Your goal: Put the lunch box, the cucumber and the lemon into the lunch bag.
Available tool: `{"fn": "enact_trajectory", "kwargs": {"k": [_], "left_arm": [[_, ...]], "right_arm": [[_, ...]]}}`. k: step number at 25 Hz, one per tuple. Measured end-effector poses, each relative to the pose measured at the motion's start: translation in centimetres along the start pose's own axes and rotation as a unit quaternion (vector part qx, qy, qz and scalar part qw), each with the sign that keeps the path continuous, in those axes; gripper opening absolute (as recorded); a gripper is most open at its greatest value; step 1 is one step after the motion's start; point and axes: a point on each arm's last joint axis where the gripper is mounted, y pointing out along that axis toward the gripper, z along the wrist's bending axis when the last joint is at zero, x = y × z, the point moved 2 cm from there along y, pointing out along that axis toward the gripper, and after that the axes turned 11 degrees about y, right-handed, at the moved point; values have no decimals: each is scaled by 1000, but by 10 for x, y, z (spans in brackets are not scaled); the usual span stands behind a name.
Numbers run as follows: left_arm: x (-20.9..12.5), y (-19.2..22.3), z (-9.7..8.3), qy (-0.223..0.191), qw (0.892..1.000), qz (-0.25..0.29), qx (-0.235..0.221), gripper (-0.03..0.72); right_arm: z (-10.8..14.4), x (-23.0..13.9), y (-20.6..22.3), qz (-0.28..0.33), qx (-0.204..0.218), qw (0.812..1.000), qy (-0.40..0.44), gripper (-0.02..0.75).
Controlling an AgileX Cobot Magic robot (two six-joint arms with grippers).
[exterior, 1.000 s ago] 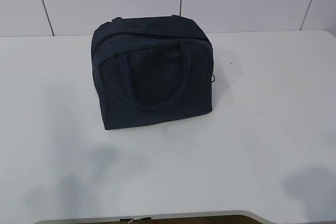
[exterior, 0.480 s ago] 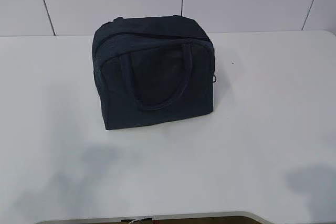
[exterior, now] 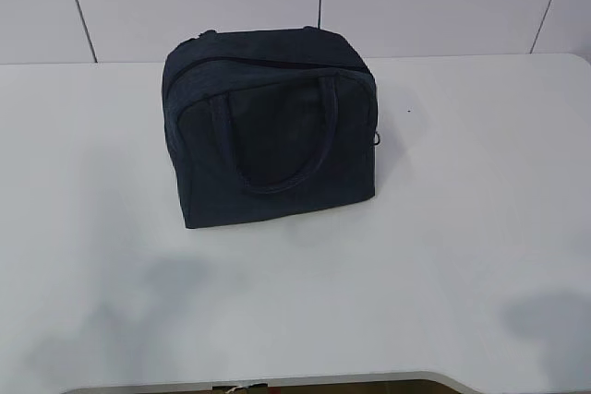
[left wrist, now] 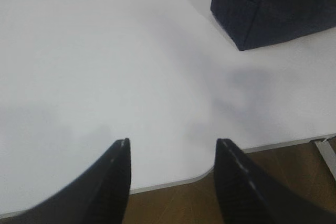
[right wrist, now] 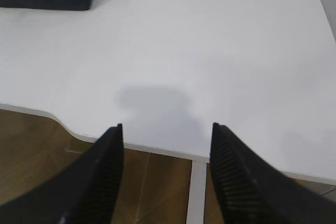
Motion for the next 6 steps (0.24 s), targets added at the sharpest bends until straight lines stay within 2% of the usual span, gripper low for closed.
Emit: {"fn": "enact_trajectory", "kwargs": {"k": [6], "left_arm": [[0,0,0,0,1000,0,0,369]], "right_arm": [[0,0,0,0,0,1000,0,428]]}}
